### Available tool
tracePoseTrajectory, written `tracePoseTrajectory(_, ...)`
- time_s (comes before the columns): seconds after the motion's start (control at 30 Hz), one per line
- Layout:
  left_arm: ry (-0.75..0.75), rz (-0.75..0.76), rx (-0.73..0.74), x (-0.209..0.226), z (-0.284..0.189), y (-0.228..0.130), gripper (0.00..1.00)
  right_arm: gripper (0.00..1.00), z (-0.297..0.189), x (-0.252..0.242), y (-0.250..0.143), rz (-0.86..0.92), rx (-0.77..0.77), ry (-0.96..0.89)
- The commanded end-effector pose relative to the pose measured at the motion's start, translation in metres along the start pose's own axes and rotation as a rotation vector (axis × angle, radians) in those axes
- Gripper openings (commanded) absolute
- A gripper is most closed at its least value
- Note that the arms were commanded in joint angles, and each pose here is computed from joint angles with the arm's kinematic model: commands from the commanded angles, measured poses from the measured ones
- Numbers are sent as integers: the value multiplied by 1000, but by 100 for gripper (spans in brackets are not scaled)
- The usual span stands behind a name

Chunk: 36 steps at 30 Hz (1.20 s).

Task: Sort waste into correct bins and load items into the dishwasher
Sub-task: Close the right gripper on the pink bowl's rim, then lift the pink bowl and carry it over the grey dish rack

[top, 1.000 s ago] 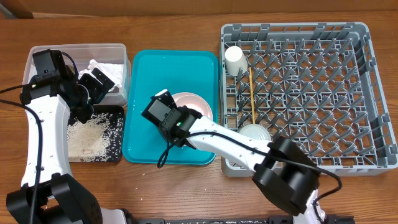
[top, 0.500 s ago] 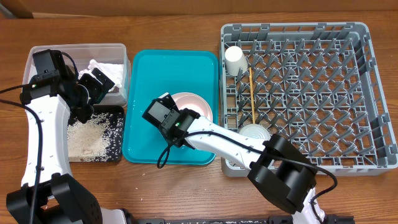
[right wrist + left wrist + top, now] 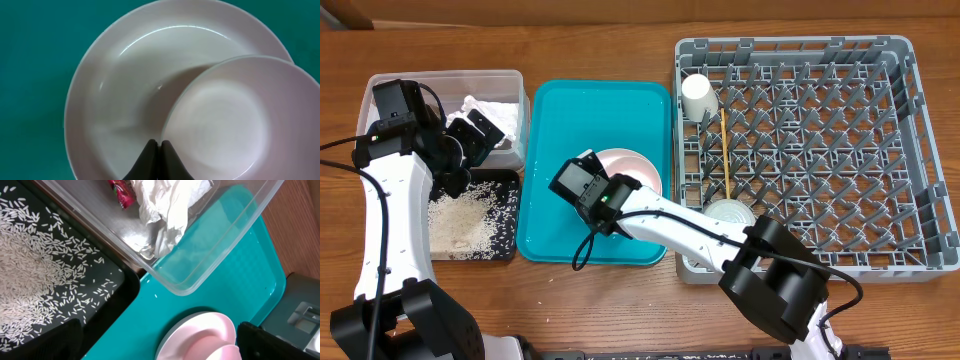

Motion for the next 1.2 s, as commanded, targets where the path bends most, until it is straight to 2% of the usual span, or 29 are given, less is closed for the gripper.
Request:
tracePoseTrajectory(0.0,-5,27,-26,-5,-6,5,100,4,-42,1,36,85,-86,45)
tracePoseTrajectory(0.13,-5,27,-26,-5,-6,5,100,4,-111,5,70,148,-142,254)
tracePoseTrajectory(0.27,-5,27,-26,-5,-6,5,100,4,-159,-16,85,210,-164,426)
tracePoseTrajectory(0.43,-5,27,-26,-5,-6,5,100,4,-193,-60,94,305,-142,607)
tracePoseTrajectory(0.57,-5,27,-26,-5,-6,5,100,4,-213,-99,102,381,-99,860)
tracePoseTrajectory(0.7,-5,27,-26,-5,-6,5,100,4,-221,-134,101,410,-100,1014)
tracePoseTrajectory(0.87,-5,27,-26,-5,-6,5,100,4,-204,-180,89,486,-105,1064)
tracePoseTrajectory(1.03,-5,27,-26,-5,-6,5,100,4,-180,-197,71,556,-78,1106)
tracePoseTrajectory(1.17,-5,27,-26,-5,-6,5,100,4,-177,-202,63,580,-84,1271)
Point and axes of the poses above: each gripper's point midway between its finger pads, its own z axis out along the fingers, its own x axis along the line the jaws close on, y = z × x, the point moved 1 cm from there along -z, back along the fingers, and after that the axes turned 7 degrees about z, right-handed, at the moved point
